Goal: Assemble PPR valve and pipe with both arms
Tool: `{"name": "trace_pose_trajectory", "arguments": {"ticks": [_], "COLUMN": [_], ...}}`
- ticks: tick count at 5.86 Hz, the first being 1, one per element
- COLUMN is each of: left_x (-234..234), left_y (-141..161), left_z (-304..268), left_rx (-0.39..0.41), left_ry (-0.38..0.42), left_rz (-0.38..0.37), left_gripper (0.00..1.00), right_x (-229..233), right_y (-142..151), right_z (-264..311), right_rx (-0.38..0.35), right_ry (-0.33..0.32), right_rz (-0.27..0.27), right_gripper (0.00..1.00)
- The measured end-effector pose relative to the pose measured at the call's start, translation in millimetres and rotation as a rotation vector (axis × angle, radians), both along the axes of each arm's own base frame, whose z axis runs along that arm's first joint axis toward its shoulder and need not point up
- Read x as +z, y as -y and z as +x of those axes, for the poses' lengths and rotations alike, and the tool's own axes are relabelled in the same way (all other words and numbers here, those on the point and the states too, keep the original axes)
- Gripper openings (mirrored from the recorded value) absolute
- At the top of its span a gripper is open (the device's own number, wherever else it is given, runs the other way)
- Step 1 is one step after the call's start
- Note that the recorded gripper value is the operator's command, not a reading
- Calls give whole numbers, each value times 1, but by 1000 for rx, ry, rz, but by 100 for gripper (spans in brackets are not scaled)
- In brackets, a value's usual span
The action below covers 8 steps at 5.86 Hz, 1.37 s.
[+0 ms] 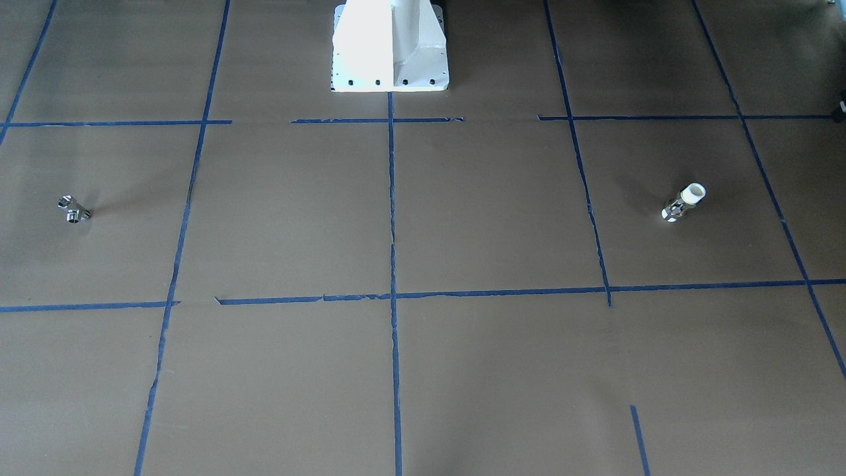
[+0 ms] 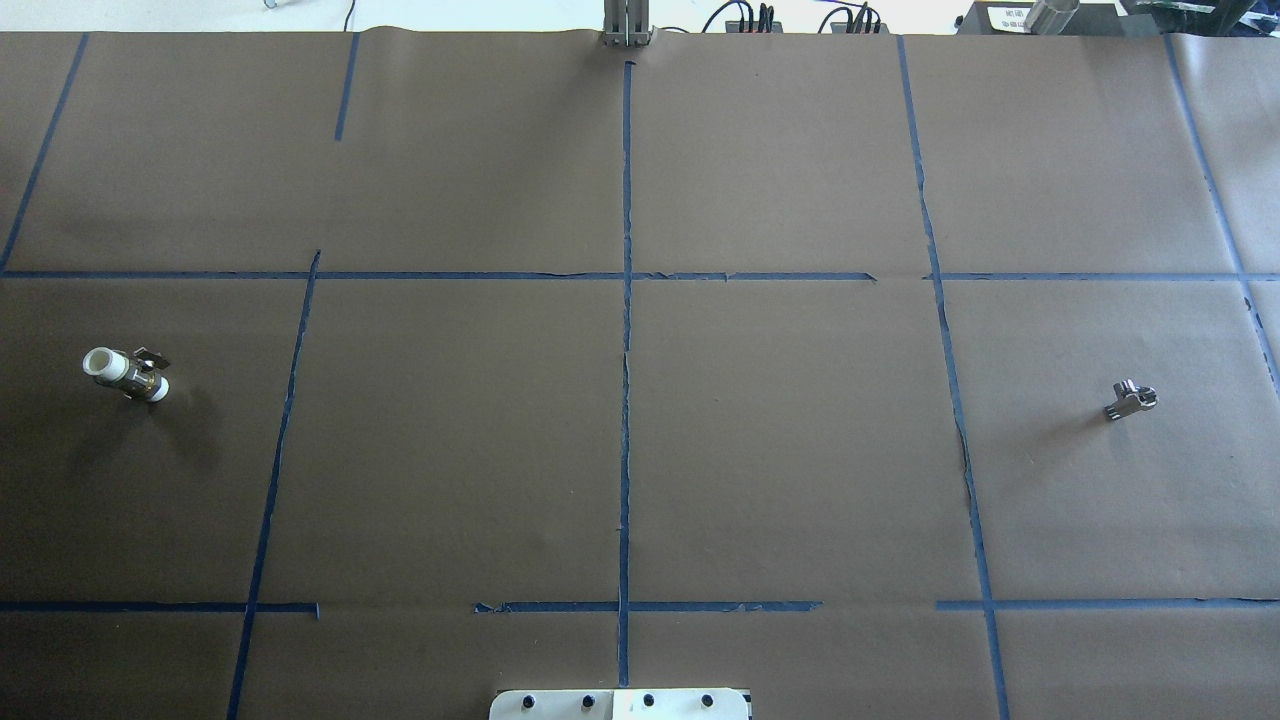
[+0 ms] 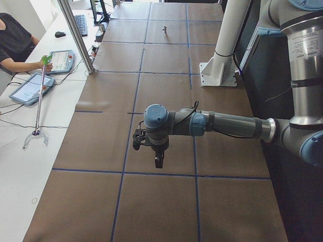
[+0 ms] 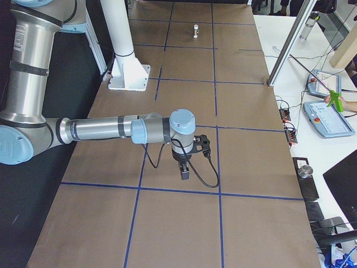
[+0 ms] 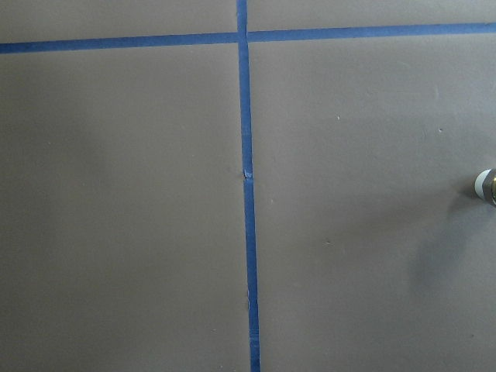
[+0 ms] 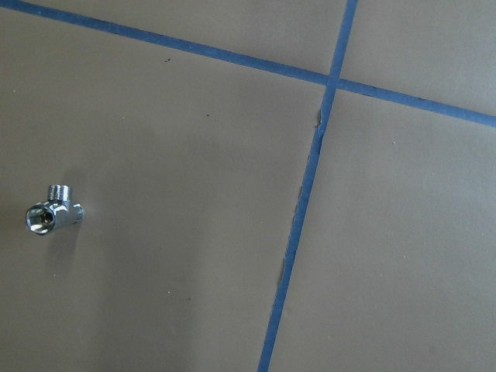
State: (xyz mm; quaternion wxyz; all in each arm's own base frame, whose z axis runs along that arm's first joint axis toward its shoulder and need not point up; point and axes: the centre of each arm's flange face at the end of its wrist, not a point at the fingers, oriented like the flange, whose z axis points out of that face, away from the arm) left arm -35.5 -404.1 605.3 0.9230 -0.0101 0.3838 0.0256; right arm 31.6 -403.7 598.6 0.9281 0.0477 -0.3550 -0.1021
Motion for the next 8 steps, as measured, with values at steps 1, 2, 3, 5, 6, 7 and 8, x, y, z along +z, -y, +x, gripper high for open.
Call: {"name": "trace_pose_trajectory", "arguments": {"ticks": [1,2,3,5,6,7,8], "left_x": [0,0,-2,-4,0,3,5], "left_y": [-1,-2,-2,-2,-2,-2,-3], "left_z": [0,0,0,0,1,1,1], "left_rx": [1,2,2,2,1,0,0], "left_ry": [0,1,1,-1,-2,-4,-9], "left_rz": [0,0,3,12,7,0,-4], "left_gripper": [100,100,100,100,100,100,100], "right_x": [2,2,2,3,2,2,1], "right_y": [0,0,0,0,0,0,0], "right_z": [0,0,-1,-1,-1,-2,-2], "right_rx": [0,-1,0,4,4,2,-1], "right_ry": [1,5,8,12,19,23,24], "right_rz": [-2,-2,-4,-12,-13,-10,-3], "right_gripper": [100,100,100,100,100,100,100]}}
